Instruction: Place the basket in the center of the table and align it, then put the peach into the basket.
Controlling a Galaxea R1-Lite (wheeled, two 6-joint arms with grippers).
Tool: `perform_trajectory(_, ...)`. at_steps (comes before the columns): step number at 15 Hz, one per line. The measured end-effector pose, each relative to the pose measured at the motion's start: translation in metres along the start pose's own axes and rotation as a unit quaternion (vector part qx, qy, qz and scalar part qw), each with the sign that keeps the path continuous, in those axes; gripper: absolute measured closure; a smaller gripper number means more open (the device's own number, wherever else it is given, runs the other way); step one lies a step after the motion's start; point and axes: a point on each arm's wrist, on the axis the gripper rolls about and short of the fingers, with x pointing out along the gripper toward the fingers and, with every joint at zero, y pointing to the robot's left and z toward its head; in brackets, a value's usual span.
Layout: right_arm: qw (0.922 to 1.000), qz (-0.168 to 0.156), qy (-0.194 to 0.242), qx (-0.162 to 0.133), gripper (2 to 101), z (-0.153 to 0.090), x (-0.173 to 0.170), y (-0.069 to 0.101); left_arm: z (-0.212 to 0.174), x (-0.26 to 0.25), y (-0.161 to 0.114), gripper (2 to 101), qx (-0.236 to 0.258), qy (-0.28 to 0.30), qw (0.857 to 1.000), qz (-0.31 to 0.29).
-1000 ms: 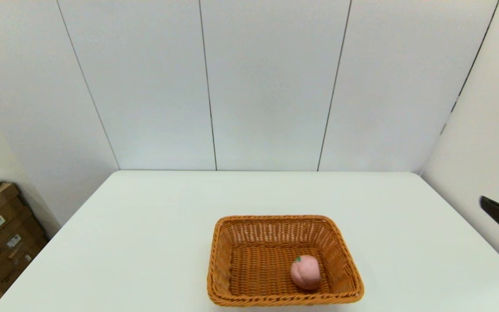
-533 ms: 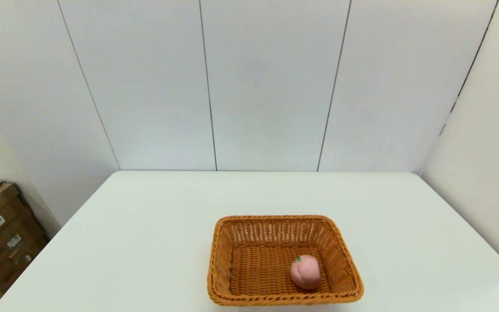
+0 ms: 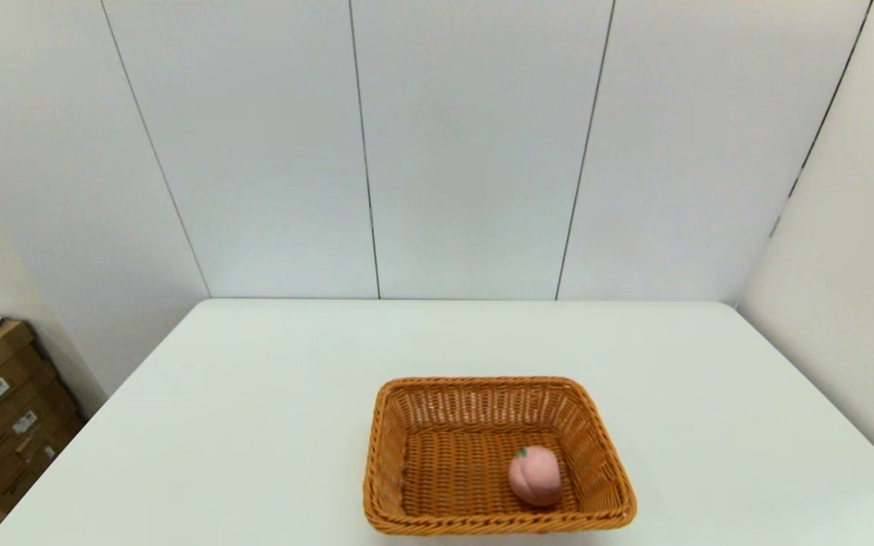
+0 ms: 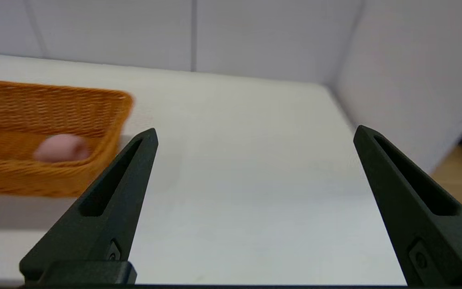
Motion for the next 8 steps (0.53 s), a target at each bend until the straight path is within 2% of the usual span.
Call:
perform_trajectory(2,0.9998,0.007,0.006,0.02,5.3,-0.0074,0.0011,0.0009,-0.0001,0.0001,0.0,5.4,-0.001,0.0,1.0,0.001)
perform_trajectory(8,0.9997,0.01,0.007,0.02,5.2,-0.0102,0.0014,0.0013,-0.0002,0.0001,0.0,5.4,0.0,0.0,1.0,0.001)
